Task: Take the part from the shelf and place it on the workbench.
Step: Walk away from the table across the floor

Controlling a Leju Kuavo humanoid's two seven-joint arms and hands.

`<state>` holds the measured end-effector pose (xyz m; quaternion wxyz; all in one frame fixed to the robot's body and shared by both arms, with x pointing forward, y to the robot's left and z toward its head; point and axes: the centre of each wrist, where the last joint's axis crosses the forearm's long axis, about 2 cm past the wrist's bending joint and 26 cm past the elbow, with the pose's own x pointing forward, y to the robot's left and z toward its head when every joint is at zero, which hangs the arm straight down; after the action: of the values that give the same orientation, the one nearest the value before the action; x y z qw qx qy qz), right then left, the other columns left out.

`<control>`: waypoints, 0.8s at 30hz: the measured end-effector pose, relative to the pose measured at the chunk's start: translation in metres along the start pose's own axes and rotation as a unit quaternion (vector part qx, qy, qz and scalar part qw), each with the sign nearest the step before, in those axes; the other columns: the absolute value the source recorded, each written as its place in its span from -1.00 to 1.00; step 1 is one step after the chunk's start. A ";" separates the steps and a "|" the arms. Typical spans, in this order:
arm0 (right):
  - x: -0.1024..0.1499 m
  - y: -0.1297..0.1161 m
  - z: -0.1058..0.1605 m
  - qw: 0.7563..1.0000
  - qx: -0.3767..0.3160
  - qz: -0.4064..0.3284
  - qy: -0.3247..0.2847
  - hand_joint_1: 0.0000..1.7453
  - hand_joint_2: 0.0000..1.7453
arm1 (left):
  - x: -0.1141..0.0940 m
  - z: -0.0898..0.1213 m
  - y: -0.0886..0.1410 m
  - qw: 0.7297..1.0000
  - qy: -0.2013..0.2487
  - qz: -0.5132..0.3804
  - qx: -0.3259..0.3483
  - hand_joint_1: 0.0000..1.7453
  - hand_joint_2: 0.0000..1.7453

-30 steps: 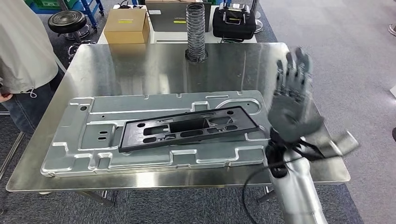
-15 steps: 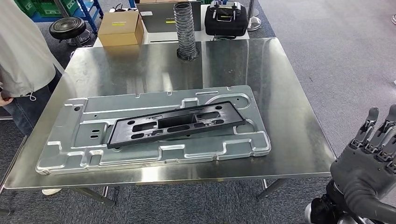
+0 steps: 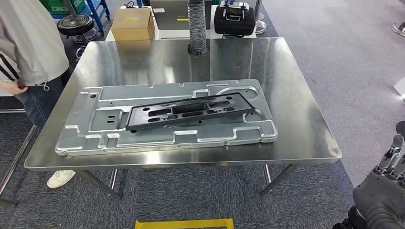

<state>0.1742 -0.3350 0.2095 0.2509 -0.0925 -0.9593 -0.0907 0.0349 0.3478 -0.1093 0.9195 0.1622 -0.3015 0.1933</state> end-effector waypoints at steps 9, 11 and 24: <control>-0.010 -0.037 0.039 0.993 -0.046 0.065 0.082 -1.00 -1.00 | -0.002 0.002 -0.003 1.000 0.006 -0.010 -0.009 -1.00 -1.00; -0.013 -0.041 0.048 0.991 -0.046 0.073 0.102 -1.00 -1.00 | -0.003 0.002 -0.004 1.000 0.005 -0.008 -0.004 -1.00 -1.00; -0.030 -0.046 0.100 0.967 -0.056 0.117 0.217 -1.00 -1.00 | 0.000 0.001 -0.008 1.000 0.001 -0.014 -0.019 -1.00 -1.00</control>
<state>0.1436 -0.3614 0.1027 0.4564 -0.1962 -0.8577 -0.1323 0.0374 0.3405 -0.1097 0.9252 0.1486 -0.3021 0.1750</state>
